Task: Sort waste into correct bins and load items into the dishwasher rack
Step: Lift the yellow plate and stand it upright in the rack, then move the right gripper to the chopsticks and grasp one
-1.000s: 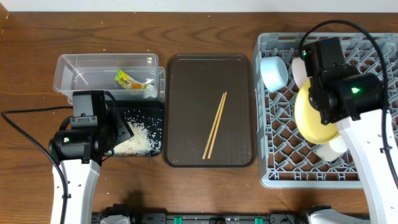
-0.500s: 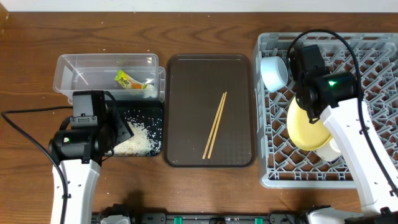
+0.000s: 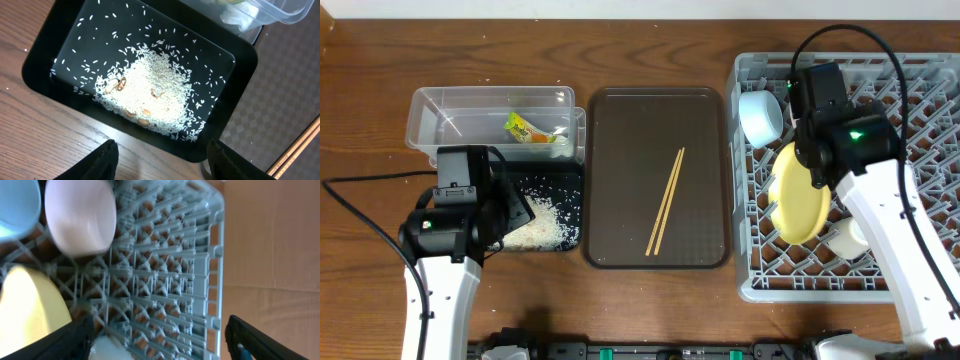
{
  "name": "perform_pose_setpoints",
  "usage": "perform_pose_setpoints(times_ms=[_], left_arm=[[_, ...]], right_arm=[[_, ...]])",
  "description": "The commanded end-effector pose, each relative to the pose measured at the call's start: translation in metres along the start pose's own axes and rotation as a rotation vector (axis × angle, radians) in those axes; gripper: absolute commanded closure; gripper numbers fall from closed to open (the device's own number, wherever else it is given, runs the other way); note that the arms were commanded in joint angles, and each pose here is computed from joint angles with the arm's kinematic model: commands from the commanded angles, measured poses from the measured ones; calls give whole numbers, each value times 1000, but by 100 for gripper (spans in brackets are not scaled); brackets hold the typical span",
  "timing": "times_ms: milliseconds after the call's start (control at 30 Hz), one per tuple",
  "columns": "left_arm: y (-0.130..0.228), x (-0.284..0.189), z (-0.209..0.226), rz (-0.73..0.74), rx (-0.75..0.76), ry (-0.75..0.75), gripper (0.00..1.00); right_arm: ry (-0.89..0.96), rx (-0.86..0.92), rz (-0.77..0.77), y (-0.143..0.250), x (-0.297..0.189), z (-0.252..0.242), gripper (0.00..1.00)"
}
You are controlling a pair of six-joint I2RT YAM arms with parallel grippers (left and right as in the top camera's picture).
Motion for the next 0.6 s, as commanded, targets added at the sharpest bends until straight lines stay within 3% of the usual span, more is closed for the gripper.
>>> perform_pose_setpoints(times_ms=[0, 133, 300, 433, 567], left_arm=[[0, 1, 2, 3, -2, -13, 40], [0, 1, 2, 3, -3, -12, 40], [0, 1, 2, 3, -3, -12, 40], [0, 1, 2, 3, -3, -12, 40], [0, 1, 2, 3, -3, -12, 40]], right_arm=[[33, 154, -120, -7, -28, -31, 14], [-99, 250, -276, -17, -50, -39, 16], [-645, 207, -435, -29, -78, -7, 28], [-879, 273, -344, -29, -78, 18, 29], [-938, 246, -168, -23, -65, 56, 31]])
Point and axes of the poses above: each gripper's point midway between its finger pads, its own x axis out along the fingers, its own z axis along the line the jaws close on, y = z × x, the point moved 9 cm from there along -x, back along the fingers
